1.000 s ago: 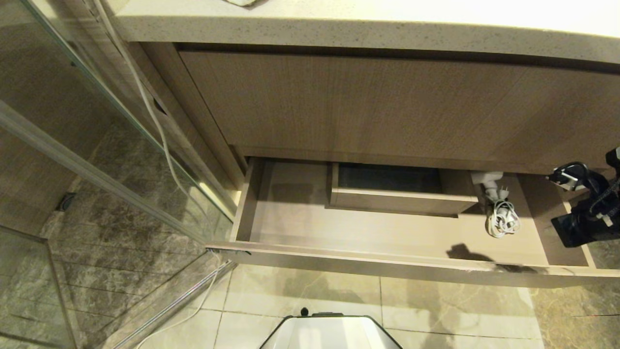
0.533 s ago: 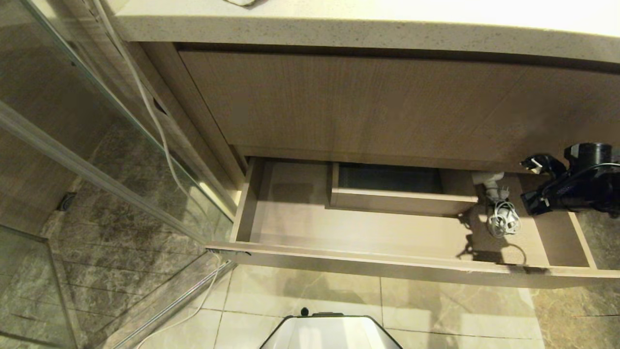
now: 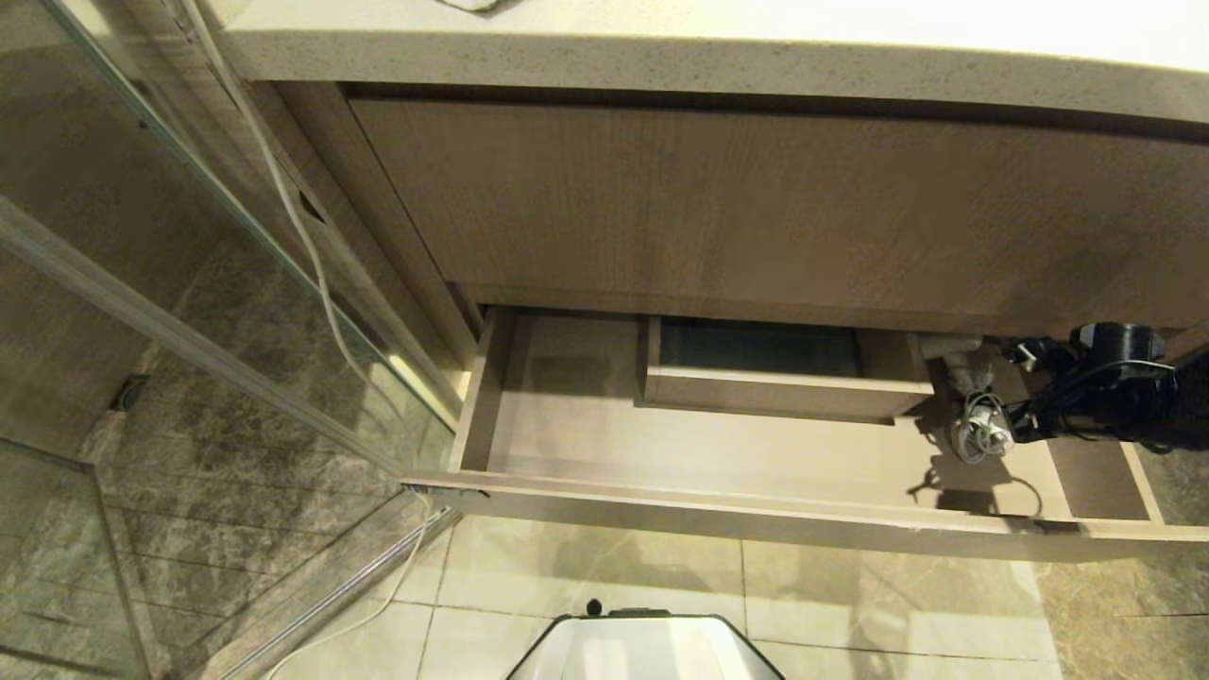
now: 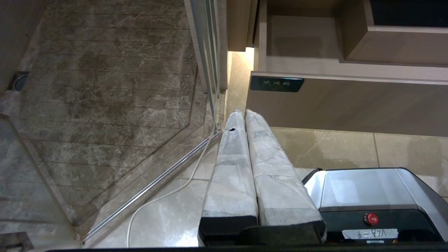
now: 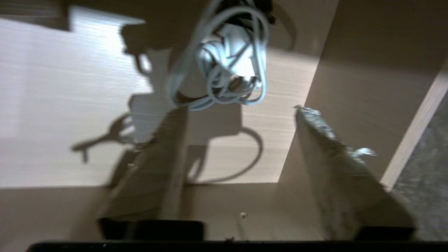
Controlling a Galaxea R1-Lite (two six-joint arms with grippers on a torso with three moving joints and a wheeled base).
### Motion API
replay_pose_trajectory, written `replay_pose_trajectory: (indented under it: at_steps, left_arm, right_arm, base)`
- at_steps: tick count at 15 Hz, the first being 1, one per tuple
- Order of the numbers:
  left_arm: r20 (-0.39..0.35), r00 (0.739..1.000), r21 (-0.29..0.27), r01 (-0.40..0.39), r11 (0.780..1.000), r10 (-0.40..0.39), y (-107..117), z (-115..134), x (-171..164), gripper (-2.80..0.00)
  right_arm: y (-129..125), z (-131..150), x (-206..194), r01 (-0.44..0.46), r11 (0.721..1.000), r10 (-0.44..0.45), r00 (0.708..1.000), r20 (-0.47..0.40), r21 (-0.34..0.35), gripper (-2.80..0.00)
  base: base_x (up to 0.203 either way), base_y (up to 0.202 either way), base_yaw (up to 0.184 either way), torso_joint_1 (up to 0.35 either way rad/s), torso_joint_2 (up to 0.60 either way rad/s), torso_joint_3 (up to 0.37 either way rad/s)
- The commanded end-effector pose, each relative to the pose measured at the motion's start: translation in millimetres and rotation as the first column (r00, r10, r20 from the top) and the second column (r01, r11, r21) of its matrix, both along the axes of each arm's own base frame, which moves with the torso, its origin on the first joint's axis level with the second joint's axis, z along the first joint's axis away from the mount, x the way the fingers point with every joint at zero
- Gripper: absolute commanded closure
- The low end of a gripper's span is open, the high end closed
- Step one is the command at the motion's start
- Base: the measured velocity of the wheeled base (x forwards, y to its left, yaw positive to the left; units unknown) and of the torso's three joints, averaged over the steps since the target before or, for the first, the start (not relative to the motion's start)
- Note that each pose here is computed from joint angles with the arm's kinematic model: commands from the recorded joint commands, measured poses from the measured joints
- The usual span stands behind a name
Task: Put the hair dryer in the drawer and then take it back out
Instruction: Take the hairdryer out
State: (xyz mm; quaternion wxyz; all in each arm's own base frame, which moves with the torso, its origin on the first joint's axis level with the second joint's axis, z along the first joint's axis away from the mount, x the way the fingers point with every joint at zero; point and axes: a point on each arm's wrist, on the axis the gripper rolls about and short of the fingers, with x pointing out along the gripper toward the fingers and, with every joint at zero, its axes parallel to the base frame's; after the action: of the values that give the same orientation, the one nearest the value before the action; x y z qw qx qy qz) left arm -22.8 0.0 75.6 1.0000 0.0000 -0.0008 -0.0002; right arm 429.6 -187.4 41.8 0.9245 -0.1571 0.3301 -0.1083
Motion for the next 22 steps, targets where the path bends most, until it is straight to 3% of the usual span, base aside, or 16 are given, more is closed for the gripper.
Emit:
replay_pose_trajectory:
  at_steps: [1, 4, 11, 13, 22]
  left_arm:
    - [0.000, 1.000, 0.000, 0.000, 1.000, 0.000, 0.0, 0.0, 0.0, 0.00]
    - [0.001, 1.000, 0.000, 0.000, 1.000, 0.000, 0.0, -0.2, -0.1, 0.00]
    - [0.000, 1.000, 0.000, 0.000, 1.000, 0.000, 0.0, -0.2, 0.0, 0.00]
    - [0.000, 1.000, 0.000, 0.000, 1.000, 0.000, 0.0, -0.3, 0.0, 0.00]
    - [-0.002, 1.000, 0.000, 0.000, 1.000, 0.000, 0.0, -0.4, 0.1, 0.00]
  right_arm:
    - [-7.3, -20.9, 9.7, 0.010, 1.000, -0.010, 1.000, 0.013, 0.004, -2.80]
    - [-11.6, -34.1, 22.7, 0.025, 1.000, -0.025, 0.995, 0.093, 0.001, -2.80]
    - [-9.4, -64.2, 53.1, 0.055, 0.993, -0.073, 0.982, 0.176, 0.104, -2.80]
    - [-11.6, -67.8, 62.5, 0.045, 0.993, -0.066, 0.976, 0.206, 0.105, -2.80]
    - [-20.9, -111.8, 66.1, 0.002, 0.991, -0.028, 0.983, 0.183, 0.137, -2.80]
  base:
    - [0.000, 0.000, 0.000, 0.000, 0.00, 0.000]
    - [0.000, 0.000, 0.000, 0.000, 0.00, 0.000]
    - [0.000, 0.000, 0.000, 0.000, 0.00, 0.000]
    - [0.000, 0.000, 0.000, 0.000, 0.00, 0.000]
    - [0.000, 0.000, 0.000, 0.000, 0.00, 0.000]
